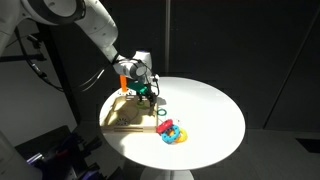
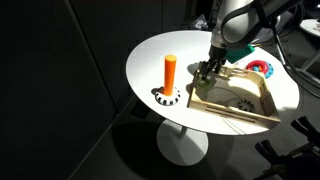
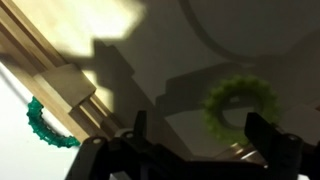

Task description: Remove the light green ring from the tray and drop it on the table

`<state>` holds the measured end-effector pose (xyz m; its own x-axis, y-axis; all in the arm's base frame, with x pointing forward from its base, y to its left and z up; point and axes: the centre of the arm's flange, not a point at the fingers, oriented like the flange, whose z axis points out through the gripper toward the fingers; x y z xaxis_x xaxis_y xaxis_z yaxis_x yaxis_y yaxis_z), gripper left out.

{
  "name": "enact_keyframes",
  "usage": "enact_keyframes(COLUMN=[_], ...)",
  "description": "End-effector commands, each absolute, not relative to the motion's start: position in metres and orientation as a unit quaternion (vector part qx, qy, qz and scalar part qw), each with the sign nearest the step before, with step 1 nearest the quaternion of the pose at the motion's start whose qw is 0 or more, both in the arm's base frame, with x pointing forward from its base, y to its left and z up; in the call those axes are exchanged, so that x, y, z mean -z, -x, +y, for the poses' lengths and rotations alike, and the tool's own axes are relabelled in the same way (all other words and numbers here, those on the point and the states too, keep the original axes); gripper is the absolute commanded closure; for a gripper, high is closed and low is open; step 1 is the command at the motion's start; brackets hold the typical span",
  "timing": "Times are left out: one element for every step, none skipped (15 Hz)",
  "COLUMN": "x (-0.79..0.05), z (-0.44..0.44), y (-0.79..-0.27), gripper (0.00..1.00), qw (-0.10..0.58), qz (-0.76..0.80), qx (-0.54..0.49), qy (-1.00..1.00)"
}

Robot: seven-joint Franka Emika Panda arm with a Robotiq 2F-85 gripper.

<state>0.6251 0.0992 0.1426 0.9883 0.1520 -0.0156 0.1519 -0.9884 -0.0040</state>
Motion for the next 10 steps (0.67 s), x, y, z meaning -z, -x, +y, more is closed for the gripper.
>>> enact_keyframes(x=[-0.1376, -0.1361, -0.1347, -0.1332, -0.1319, -0.1307, -0.1297, -0.1287, -0.1279, -0.1283], z=[0.1021, 0.1020, 0.1019, 0.1016, 0.1014, 0.1013, 0.1013, 0.1010, 0.1008, 0.1010], y=[-0.6369, -0.6373, -0.6376, -0.6377, -0.6378, -0.6379, -0.6380, -0.6382, -0.6383, -0.6387], gripper=[0.00, 0.00, 0.00, 0.00, 0.00, 0.00, 0.00, 0.19, 0.28, 0.34], qw=[-0.011, -0.013, -0.015, -0.017, -0.019, -0.021, -0.022, -0.024, -0.024, -0.026], qz=[-0.074, -0.075, -0.077, -0.079, -0.080, -0.081, -0.083, -0.084, -0.084, -0.084], qx=[0.002, 0.002, 0.002, 0.001, 0.001, 0.000, 0.000, -0.001, -0.002, -0.002], qy=[0.997, 0.997, 0.997, 0.997, 0.997, 0.996, 0.996, 0.996, 0.996, 0.996])
